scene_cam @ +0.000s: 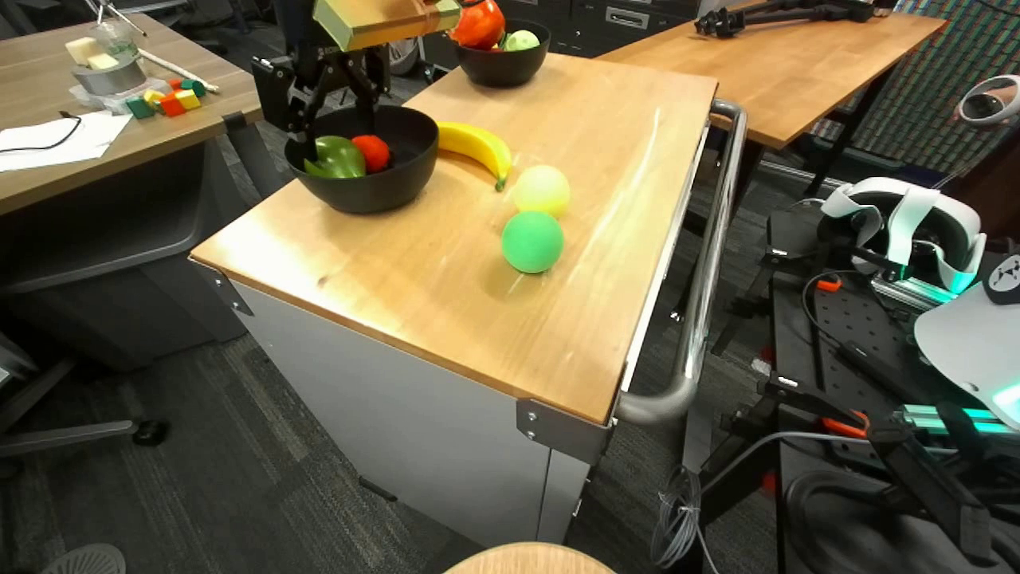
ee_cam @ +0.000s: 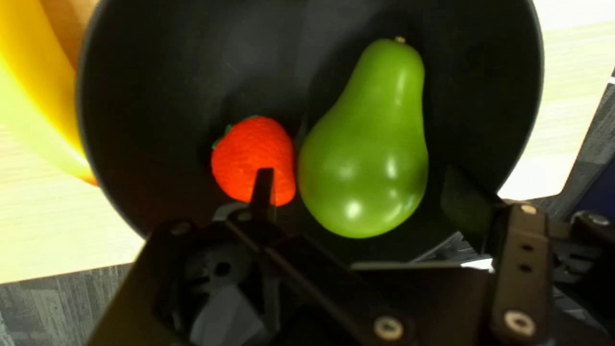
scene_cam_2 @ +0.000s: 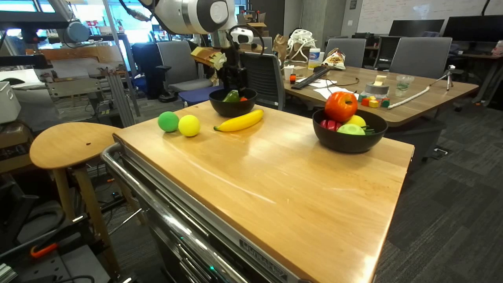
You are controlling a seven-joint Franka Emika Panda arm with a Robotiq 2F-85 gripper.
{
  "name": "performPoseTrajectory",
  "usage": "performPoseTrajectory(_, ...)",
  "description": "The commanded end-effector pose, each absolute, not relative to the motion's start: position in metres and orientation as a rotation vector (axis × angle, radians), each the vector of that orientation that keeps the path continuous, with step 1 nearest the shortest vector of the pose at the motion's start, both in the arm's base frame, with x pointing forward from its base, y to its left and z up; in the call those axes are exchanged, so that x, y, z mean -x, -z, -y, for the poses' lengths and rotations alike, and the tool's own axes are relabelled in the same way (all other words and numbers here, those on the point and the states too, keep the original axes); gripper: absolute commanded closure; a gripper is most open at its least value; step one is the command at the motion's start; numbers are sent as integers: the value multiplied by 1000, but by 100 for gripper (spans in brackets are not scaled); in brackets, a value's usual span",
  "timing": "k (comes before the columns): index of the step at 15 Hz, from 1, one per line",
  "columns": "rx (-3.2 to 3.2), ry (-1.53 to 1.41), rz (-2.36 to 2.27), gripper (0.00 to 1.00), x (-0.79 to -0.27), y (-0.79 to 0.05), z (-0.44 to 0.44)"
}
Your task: Pick the fruits in the bowls and put them on the table
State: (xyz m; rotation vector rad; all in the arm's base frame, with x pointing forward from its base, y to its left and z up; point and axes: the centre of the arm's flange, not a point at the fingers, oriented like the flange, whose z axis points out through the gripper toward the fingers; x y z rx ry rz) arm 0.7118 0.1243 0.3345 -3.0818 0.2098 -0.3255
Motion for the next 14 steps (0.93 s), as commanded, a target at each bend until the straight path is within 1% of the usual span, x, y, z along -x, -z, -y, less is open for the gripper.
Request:
performPoseTrajectory(1, 3109, 435, -159, 9, -731, -341, -144)
performPoseTrajectory(6, 3186, 465, -52, 14, -730, -321, -151)
performPoseTrajectory(8, 3215, 456, -40, 18, -729, -306, -145)
performPoseTrajectory(9, 3223, 450, -38, 17, -727, -301, -141)
performPoseTrajectory(10, 3230, 440, -40, 19, -727, -295, -138)
performPoseTrajectory(11, 3239, 435, -42, 18, -726, -290, -134)
performPoseTrajectory(13, 3249, 438, -53, 21, -727, -284, -127)
performPoseTrajectory(14, 3248, 443, -59, 26, -727, -282, -124)
